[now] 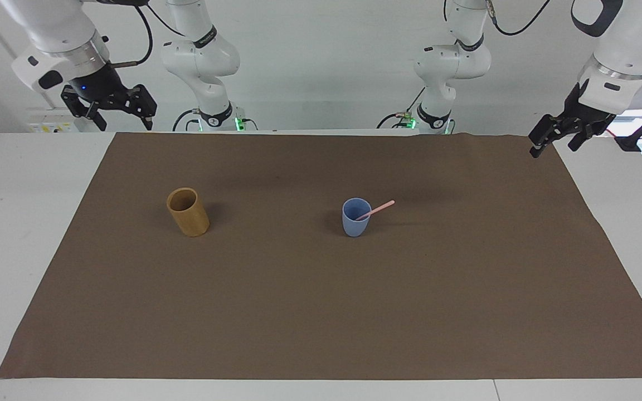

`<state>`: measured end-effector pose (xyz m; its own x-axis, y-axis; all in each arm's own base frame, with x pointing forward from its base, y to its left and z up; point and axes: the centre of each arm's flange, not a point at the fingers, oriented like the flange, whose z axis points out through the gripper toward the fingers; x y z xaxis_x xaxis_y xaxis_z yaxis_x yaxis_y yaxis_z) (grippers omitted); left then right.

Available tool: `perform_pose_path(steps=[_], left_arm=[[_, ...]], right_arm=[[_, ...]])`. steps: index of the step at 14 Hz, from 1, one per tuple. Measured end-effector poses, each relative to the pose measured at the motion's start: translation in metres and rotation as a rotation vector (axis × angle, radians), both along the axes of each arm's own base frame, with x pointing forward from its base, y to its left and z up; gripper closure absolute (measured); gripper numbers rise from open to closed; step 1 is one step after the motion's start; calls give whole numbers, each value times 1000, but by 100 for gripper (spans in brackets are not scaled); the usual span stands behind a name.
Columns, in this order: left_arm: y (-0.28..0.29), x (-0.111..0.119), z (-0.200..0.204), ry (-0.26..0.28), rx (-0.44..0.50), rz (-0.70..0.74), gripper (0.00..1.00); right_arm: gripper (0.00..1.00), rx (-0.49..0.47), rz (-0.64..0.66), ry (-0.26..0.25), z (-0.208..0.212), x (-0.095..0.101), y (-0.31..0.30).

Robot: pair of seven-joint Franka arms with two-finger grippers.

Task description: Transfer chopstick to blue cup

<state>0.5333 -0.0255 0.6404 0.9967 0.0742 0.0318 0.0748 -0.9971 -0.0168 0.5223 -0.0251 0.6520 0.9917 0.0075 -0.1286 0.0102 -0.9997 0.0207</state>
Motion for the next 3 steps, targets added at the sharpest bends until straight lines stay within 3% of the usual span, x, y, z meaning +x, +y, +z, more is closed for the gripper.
perform_pose_path(steps=[3], left_arm=[[0,0,0,0,0,0,0]], right_arm=[[0,0,-17,2,-1,0,-9]])
